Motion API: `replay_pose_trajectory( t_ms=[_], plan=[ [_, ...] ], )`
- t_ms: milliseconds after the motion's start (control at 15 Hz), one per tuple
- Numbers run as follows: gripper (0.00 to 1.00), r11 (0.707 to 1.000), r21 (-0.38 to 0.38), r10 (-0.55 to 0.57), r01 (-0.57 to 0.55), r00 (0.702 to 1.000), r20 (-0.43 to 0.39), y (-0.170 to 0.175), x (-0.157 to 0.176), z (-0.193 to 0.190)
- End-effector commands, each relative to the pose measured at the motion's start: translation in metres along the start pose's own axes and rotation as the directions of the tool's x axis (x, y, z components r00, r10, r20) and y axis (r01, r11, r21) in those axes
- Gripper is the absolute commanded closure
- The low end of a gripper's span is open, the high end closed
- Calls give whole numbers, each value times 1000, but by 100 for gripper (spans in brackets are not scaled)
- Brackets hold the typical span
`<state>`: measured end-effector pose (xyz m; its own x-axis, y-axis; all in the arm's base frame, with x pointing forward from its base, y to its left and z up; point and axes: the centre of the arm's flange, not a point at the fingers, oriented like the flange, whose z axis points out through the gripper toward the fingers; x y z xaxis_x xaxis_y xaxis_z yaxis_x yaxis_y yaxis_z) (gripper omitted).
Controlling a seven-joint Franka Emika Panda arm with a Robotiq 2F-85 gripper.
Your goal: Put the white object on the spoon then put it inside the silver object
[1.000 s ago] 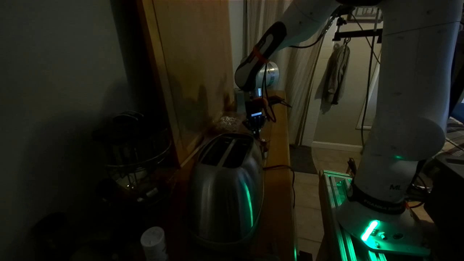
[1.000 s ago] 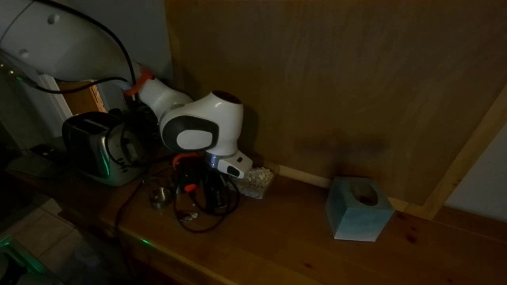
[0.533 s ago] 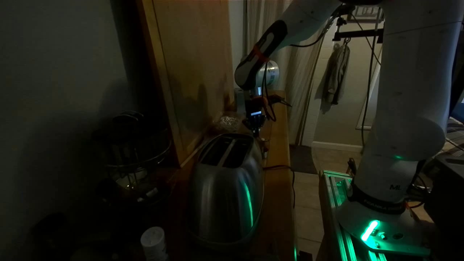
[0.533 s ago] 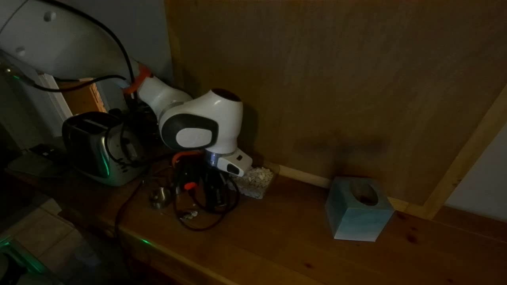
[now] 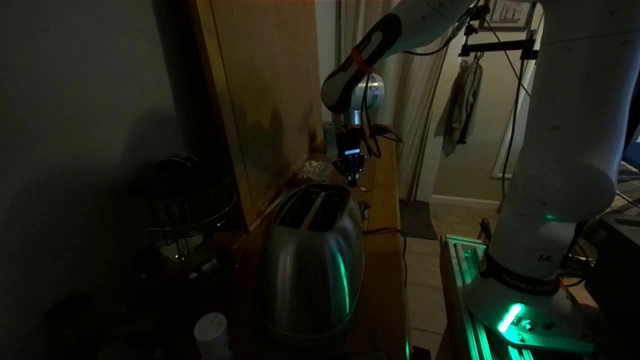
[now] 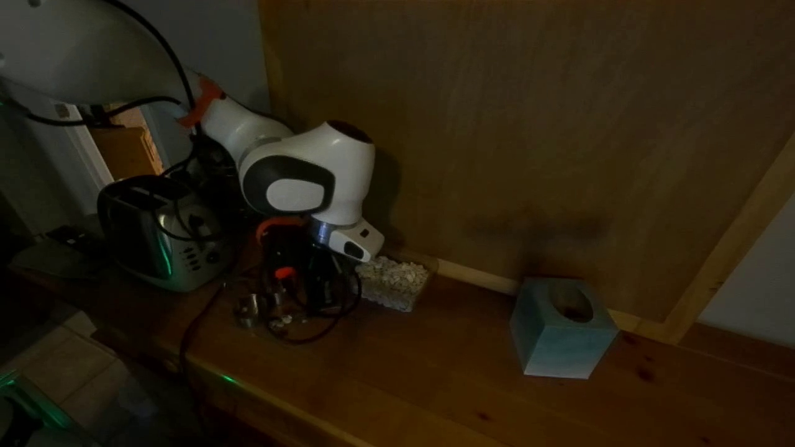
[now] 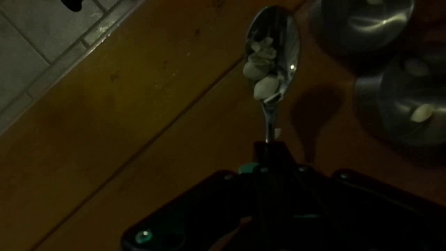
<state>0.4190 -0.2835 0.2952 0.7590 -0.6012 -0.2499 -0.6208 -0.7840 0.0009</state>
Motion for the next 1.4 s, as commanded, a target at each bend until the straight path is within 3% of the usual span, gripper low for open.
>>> replay_pose_trajectory(
  t_ms=[0,800,1333],
  plan=[
    [98,998,51,-27,24,999,45,-19,-22,-9],
    [98,967,133,-227,216,971,78,-62,-57,-1],
    [98,904,190,-390,382,921,6,-64,-63,-9]
  ],
)
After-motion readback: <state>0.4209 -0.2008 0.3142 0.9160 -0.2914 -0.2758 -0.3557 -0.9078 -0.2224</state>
